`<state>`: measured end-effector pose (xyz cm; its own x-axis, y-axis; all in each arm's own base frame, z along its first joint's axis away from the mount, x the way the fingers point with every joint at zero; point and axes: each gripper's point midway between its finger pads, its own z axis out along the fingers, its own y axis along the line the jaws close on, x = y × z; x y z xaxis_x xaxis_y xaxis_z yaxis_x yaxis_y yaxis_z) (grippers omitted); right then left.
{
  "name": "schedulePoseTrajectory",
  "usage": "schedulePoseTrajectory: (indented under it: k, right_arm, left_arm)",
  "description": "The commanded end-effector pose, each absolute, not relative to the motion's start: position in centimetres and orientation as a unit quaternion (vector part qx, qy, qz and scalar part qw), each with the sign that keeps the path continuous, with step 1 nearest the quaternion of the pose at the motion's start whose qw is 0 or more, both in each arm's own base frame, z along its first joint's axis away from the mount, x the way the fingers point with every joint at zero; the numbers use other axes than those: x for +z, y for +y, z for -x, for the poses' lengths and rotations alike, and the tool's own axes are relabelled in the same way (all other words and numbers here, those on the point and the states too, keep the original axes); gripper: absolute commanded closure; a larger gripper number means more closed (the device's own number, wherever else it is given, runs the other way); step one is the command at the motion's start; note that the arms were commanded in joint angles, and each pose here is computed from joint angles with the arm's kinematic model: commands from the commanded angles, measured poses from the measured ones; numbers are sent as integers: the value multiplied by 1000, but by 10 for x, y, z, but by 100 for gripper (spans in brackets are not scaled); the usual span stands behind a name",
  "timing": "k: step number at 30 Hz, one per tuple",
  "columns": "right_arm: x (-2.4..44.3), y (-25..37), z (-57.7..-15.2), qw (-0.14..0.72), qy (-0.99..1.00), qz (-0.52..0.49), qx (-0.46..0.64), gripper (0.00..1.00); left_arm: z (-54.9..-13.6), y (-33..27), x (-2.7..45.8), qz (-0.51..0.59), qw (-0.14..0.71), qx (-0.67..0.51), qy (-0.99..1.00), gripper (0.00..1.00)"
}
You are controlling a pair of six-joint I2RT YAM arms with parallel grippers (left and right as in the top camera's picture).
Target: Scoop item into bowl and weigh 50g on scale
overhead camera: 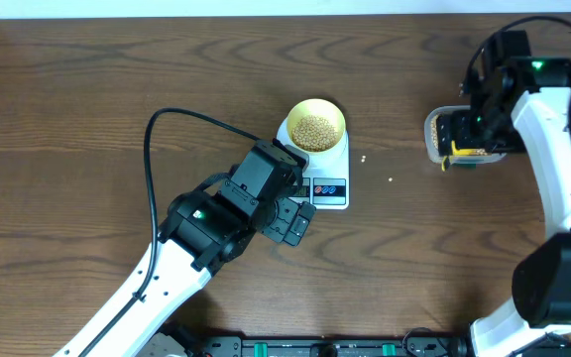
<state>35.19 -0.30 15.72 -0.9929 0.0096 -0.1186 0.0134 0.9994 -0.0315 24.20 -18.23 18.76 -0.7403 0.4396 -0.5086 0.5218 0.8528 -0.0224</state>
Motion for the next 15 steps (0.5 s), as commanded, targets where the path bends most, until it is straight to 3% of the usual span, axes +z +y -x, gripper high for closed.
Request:
schedulePoseTrajectory:
  k: [1, 15]
  right_arm:
    - [194, 6, -351, 105, 994, -1, 11, 1]
    - [311, 8, -308, 298, 954, -23, 27, 1]
  left_arm:
    - [-245, -183, 196, -260, 261, -83, 926, 1]
    - [-245, -183, 196, -260, 261, -83, 926, 1]
